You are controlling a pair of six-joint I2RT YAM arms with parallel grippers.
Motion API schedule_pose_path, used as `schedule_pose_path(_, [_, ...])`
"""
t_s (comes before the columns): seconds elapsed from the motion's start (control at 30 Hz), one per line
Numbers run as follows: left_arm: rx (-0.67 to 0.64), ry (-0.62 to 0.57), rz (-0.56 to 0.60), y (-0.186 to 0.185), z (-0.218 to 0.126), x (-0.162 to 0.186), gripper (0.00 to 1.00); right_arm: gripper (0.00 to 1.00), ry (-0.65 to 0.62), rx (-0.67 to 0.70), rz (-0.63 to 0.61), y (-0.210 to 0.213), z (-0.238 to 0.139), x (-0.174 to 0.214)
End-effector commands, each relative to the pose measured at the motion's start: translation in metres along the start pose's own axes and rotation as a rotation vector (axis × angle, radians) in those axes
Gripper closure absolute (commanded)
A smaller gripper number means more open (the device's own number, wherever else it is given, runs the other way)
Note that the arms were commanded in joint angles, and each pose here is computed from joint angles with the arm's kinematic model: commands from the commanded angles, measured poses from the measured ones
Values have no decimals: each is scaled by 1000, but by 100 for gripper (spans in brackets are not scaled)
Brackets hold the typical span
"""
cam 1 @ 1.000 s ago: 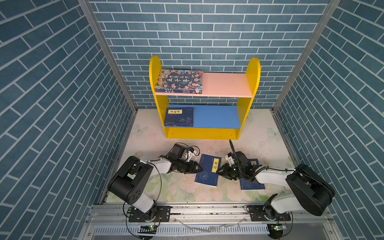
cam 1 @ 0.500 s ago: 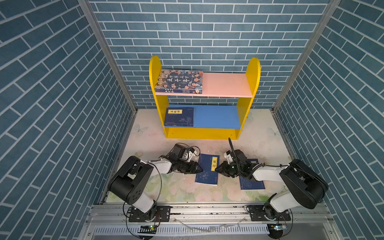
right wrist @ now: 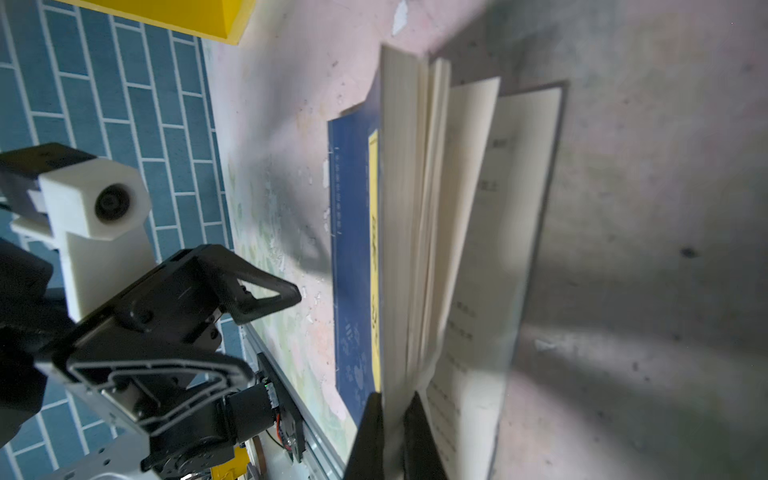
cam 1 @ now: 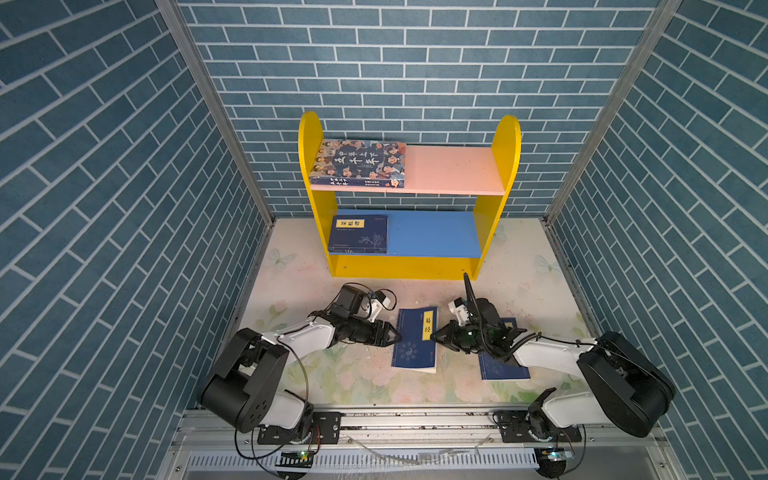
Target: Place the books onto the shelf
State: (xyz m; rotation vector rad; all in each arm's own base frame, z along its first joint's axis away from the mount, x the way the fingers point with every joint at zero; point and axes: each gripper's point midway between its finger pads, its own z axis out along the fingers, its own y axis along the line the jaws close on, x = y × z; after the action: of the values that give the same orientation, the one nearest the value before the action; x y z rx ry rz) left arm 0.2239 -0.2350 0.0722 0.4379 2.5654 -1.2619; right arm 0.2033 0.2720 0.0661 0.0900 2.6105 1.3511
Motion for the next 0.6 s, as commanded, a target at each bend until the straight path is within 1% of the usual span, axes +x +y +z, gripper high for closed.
schedule_pose_path(0.0, [11, -52, -12, 0, -18, -14, 36, 100, 2, -57, -46, 14, -13, -3])
schedule_pose_path(0.13, [36, -93, -36, 0, -28, -21, 36, 100, 0, -89, -77, 26, -25, -7])
schedule_pose_path(0.27, [65, -94, -59, -1, -26, -20, 35, 100, 13, -122, -102, 37, -29, -10])
schedule_pose_path(0.37, [96, -92, -72, -4, -25, -21, 32, 100, 29, -156, -117, 46, -30, -9])
schedule_pose_path(0.57, [99, -89, -78, -3, -23, -19, 26, 100, 44, -235, -159, 71, -38, -11])
